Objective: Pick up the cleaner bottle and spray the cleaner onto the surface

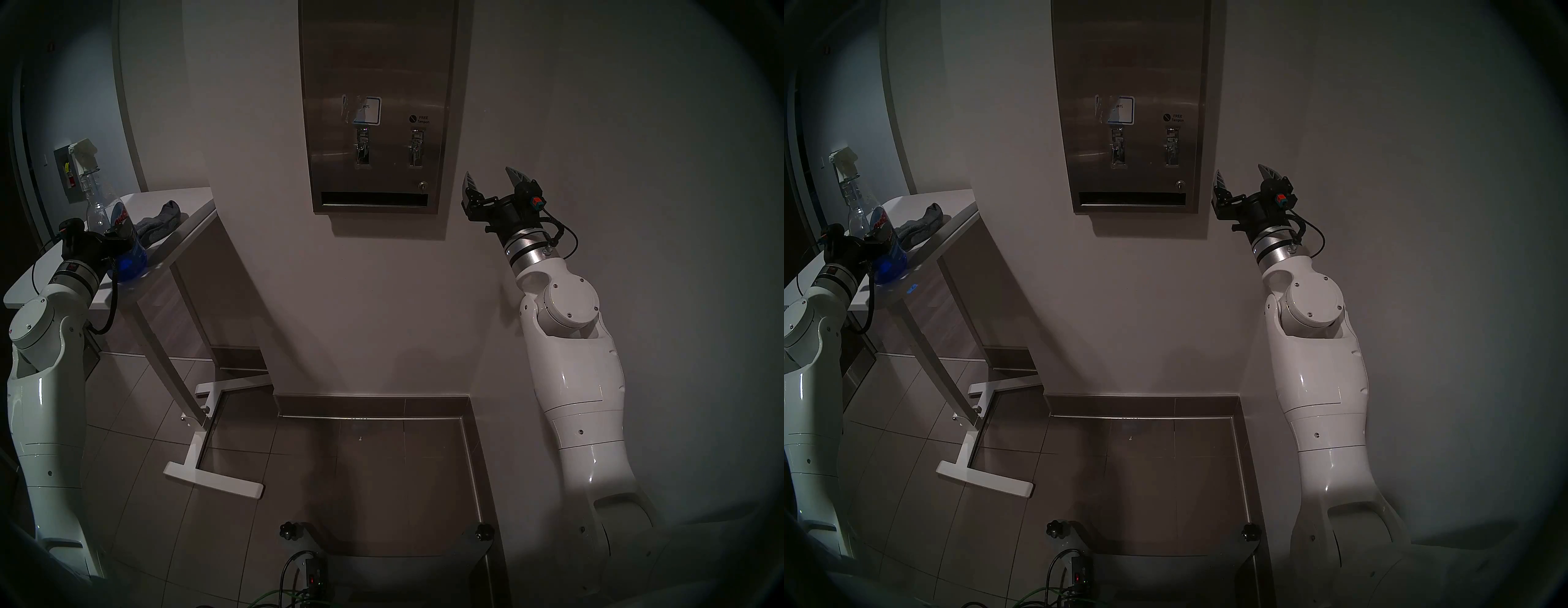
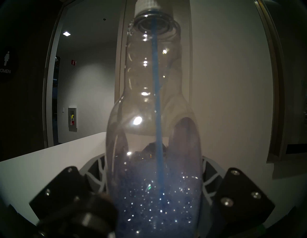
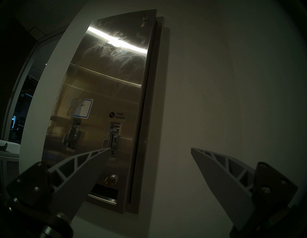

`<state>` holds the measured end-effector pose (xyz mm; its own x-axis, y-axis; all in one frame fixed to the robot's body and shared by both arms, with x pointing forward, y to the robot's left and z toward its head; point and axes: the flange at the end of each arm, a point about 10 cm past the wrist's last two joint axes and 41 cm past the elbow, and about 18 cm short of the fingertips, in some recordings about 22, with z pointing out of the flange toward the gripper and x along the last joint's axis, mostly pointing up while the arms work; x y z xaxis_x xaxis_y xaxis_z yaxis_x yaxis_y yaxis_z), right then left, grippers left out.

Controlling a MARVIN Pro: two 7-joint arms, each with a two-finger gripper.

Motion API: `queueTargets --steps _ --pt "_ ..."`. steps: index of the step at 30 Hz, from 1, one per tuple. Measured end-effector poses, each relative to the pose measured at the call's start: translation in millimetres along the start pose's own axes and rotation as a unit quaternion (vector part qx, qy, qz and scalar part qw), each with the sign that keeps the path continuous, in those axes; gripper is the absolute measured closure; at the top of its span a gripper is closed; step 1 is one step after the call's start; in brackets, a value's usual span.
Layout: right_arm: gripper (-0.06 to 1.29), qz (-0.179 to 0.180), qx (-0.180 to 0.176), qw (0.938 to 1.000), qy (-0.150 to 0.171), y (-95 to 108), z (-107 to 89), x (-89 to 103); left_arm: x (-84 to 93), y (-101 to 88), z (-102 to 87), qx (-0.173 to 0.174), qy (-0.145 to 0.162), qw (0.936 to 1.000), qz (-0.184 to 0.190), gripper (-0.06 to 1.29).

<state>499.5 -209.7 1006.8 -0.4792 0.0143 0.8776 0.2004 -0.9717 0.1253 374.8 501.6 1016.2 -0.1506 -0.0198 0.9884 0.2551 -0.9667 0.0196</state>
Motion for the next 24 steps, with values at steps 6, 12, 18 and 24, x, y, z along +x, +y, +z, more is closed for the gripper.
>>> queueTargets --steps 6,12,18,24 --pt "-0.02 0.0 0.0 1.0 0.0 0.0 0.0 0.0 -0.8 -0.4 0.4 -0.002 0.002 1.0 0.003 0.57" --pt "-0.02 0.0 0.0 1.0 0.0 0.0 0.0 -0.1 -1.3 -0.7 0.6 -0.004 0.004 1.0 0.004 0.57" --pt "-0.02 0.0 0.0 1.0 0.0 0.0 0.0 -0.1 -1.6 -0.8 0.8 -0.005 0.004 1.0 0.006 0.57" --pt "-0.02 0.0 0.0 1.0 0.0 0.0 0.0 -0.1 -1.8 -0.9 0.9 -0.006 0.005 1.0 0.007 0.57"
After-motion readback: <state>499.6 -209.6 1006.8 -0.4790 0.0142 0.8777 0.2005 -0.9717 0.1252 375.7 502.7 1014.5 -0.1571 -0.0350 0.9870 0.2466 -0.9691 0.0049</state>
